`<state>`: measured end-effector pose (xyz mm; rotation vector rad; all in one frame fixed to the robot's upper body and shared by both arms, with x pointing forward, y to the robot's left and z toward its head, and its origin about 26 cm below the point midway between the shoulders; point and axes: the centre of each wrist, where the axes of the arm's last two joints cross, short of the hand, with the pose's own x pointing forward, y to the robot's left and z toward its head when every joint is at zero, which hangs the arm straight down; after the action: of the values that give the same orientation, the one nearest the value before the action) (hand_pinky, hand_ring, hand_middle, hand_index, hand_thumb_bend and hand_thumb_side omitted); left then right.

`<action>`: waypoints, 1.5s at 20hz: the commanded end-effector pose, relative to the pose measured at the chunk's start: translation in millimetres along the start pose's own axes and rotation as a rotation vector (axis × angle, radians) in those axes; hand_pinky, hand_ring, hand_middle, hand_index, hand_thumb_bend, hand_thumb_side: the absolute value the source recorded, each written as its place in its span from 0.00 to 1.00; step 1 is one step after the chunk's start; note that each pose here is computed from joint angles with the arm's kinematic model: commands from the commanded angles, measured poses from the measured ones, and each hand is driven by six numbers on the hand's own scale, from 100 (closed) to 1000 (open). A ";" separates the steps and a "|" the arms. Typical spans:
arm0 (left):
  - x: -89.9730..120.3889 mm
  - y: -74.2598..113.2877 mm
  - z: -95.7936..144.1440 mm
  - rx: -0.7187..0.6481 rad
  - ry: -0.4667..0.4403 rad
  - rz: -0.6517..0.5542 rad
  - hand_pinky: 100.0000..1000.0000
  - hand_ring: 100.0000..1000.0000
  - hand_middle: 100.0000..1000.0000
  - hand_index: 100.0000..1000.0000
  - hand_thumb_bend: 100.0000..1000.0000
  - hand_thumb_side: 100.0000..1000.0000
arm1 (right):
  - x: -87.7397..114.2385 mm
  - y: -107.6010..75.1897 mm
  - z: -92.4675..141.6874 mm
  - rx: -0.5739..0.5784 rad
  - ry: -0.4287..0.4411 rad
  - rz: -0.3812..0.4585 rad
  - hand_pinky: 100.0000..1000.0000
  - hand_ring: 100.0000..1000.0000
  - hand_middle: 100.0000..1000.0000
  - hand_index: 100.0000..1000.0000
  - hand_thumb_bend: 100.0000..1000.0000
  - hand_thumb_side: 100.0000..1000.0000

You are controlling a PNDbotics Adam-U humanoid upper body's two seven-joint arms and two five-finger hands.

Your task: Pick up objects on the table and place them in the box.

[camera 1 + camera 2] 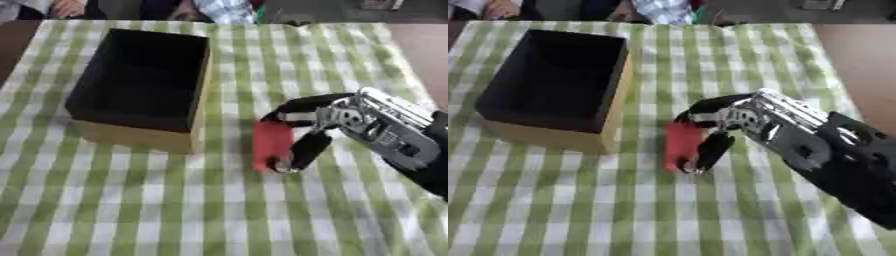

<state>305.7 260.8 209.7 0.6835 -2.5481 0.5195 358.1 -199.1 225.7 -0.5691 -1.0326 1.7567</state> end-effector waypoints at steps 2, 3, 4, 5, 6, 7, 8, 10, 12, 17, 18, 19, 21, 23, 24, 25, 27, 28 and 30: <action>5.0 0.0 -5.4 -0.002 -0.026 0.009 0.59 0.71 0.65 0.59 0.00 0.77 | 8.9 -18.1 33.4 -0.107 -0.009 -0.002 0.76 0.76 0.57 0.80 0.00 0.29; 5.0 0.1 -5.3 -0.002 -0.025 0.009 0.59 0.71 0.65 0.59 0.00 0.77 | 12.2 -21.6 42.4 -0.127 -0.020 -0.004 0.76 0.76 0.57 0.80 0.00 0.29; 4.9 0.1 -5.3 -0.003 -0.025 0.008 0.59 0.71 0.65 0.59 0.00 0.77 | 15.1 -23.9 50.2 -0.141 -0.027 -0.007 0.76 0.76 0.57 0.80 0.00 0.29; 4.9 0.2 -5.3 -0.003 -0.025 0.008 0.59 0.71 0.65 0.59 0.00 0.77 | 17.5 -27.2 58.4 -0.159 -0.031 -0.007 0.77 0.77 0.58 0.81 0.00 0.31; 4.9 0.2 -5.3 -0.004 -0.025 0.008 0.59 0.71 0.65 0.59 0.00 0.77 | 19.0 -30.1 65.9 -0.173 -0.033 -0.007 0.77 0.77 0.59 0.81 0.00 0.30; 5.0 0.2 -5.4 -0.005 -0.025 0.007 0.59 0.71 0.65 0.59 0.00 0.77 | 20.0 -33.2 72.9 -0.188 -0.031 -0.006 0.77 0.77 0.59 0.81 0.00 0.29; 5.0 0.2 -5.4 -0.006 -0.025 0.007 0.59 0.71 0.65 0.59 0.00 0.77 | 21.0 -35.7 79.0 -0.202 -0.031 -0.006 0.77 0.77 0.60 0.81 0.00 0.45; 4.9 0.3 -5.4 -0.007 -0.023 0.006 0.59 0.71 0.65 0.59 0.00 0.77 | 22.9 -41.3 90.3 -0.237 -0.035 -0.008 0.79 0.81 0.69 0.84 0.00 0.30; 5.0 0.0 -5.3 -0.008 -0.022 0.008 0.59 0.71 0.65 0.59 0.00 0.77 | 22.8 -44.9 96.2 -0.254 -0.036 -0.018 0.79 0.82 0.72 0.84 0.00 0.25; 5.1 0.0 -5.6 -0.011 -0.021 0.008 0.59 0.71 0.65 0.59 0.00 0.77 | 27.2 -55.3 105.5 -0.301 -0.054 -0.047 0.78 0.78 0.64 0.78 0.00 0.18; 5.1 -0.1 -5.6 -0.012 -0.021 0.009 0.59 0.71 0.65 0.59 0.00 0.77 | 29.9 -59.3 108.3 -0.325 -0.064 -0.050 0.78 0.78 0.64 0.78 0.00 0.18; 5.2 -0.3 -5.7 -0.012 -0.021 0.009 0.59 0.71 0.65 0.59 0.00 0.77 | 33.9 -64.6 111.8 -0.352 -0.079 -0.047 0.78 0.78 0.62 0.78 0.00 0.28; 5.4 -0.6 -5.8 -0.013 -0.022 0.012 0.59 0.71 0.65 0.59 0.00 0.77 | 43.1 -75.1 117.7 -0.392 -0.106 -0.036 0.78 0.78 0.62 0.77 0.00 0.19; 5.7 -1.4 -5.6 -0.015 -0.021 0.015 0.59 0.71 0.65 0.59 0.00 0.77 | 53.1 -87.1 118.7 -0.410 -0.134 -0.023 0.78 0.77 0.61 0.77 0.00 0.20; 6.0 -2.1 -5.6 -0.016 -0.021 0.019 0.59 0.71 0.65 0.59 0.00 0.77 | 57.4 -93.9 116.8 -0.415 -0.144 -0.020 0.78 0.77 0.61 0.77 0.00 0.20; 6.3 -2.8 -5.8 -0.017 -0.021 0.022 0.59 0.71 0.65 0.59 0.00 0.77 | 62.0 -100.9 113.5 -0.419 -0.155 -0.019 0.78 0.77 0.61 0.77 0.00 0.20; 6.9 -4.0 -6.2 -0.019 -0.023 0.028 0.59 0.71 0.65 0.59 0.00 0.77 | 71.3 -113.9 103.9 -0.420 -0.179 -0.014 0.78 0.77 0.61 0.77 0.00 0.22; 7.4 -5.0 -6.4 -0.020 -0.024 0.033 0.60 0.71 0.65 0.59 0.00 0.77 | 77.0 -120.4 97.2 -0.419 -0.192 -0.012 0.78 0.77 0.61 0.77 0.00 0.23; 8.6 -7.4 -7.0 -0.021 -0.027 0.046 0.60 0.71 0.65 0.59 0.00 0.77 | 86.4 -132.7 79.5 -0.407 -0.211 -0.018 0.78 0.77 0.61 0.77 0.00 0.25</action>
<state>307.2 256.8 214.5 0.6491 -2.5646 0.5025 323.5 -136.1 383.5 -0.6579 -1.6292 1.6366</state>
